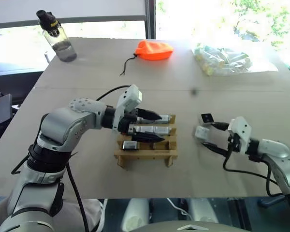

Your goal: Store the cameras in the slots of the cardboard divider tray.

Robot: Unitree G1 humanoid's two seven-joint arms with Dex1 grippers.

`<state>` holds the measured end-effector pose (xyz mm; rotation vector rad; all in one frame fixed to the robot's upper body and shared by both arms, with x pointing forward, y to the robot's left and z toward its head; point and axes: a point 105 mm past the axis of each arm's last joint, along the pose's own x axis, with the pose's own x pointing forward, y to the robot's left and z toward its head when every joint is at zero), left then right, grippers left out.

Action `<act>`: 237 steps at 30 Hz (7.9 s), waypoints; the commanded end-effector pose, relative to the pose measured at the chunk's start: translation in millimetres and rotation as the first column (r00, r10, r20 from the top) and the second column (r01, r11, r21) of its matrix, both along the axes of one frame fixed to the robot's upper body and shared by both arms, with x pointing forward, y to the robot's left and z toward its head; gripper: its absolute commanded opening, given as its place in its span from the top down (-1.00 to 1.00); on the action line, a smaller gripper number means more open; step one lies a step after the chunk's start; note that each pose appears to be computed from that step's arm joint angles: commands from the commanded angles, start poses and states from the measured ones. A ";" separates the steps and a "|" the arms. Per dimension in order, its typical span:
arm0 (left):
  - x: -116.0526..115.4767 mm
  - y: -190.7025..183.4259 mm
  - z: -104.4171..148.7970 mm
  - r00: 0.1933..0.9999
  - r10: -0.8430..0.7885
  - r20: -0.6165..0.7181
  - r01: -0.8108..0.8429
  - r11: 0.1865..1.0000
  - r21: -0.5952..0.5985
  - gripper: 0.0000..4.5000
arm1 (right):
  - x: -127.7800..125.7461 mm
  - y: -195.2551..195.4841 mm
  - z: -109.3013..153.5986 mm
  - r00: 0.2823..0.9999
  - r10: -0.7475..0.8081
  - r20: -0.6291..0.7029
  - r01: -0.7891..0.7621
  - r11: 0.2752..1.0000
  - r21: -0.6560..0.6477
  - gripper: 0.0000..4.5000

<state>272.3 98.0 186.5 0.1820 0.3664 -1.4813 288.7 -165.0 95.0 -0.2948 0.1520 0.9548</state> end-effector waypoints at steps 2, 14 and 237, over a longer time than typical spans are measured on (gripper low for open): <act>-4.0 3.1 12.6 0.999 -0.006 0.044 0.007 1.000 -0.014 -1.00 | 6.7 -1.6 -8.3 1.000 0.002 -0.009 -0.003 0.999 -0.043 -0.96; -3.8 7.7 11.1 0.999 0.013 0.038 -0.013 1.000 -0.006 -1.00 | 5.1 6.3 -3.2 0.992 0.111 0.062 -0.106 0.991 -0.083 0.22; -12.0 44.1 -35.5 0.969 -0.126 0.213 0.054 0.948 0.314 -0.55 | -77.8 -31.1 37.8 0.914 0.384 0.130 -0.406 0.861 0.305 -1.00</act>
